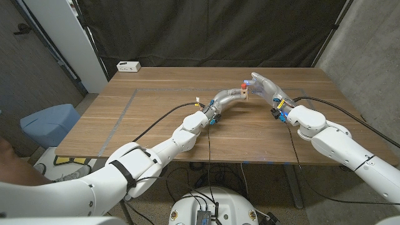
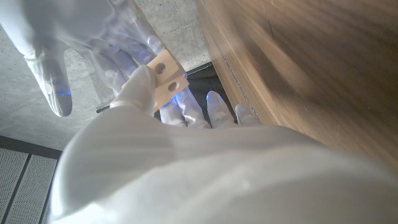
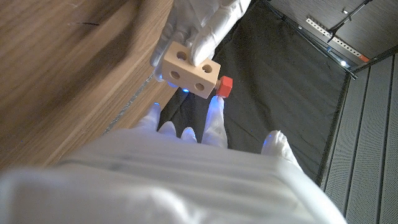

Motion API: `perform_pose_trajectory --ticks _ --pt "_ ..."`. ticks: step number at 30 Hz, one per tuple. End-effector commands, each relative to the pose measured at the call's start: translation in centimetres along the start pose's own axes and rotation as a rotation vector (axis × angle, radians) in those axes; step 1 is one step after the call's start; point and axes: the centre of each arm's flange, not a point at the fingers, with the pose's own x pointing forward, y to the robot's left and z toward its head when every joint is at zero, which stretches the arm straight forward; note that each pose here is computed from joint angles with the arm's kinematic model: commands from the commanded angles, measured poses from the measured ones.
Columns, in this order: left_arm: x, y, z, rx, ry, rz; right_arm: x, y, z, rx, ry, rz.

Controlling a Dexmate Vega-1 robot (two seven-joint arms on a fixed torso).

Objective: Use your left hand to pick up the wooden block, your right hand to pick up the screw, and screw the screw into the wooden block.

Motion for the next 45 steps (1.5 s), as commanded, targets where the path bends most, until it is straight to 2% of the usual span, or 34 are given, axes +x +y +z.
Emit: perform_pose_trajectory --ticks 1,12,45 --pt "-0.1 -0.1 -0.2 -0.001 0.006 0.003 0.0 -0.2 0.0 -0.004 0.004 0.006" --pt "0.1 -0.3 -0.2 -0.004 0.008 0.001 -0.3 -0.4 0.0 -0.001 0.003 -0.005" --pt "-0.6 -0.4 -0.5 -0.01 0.018 0.008 -1.2 0.0 -0.1 0.008 0.009 -0.042"
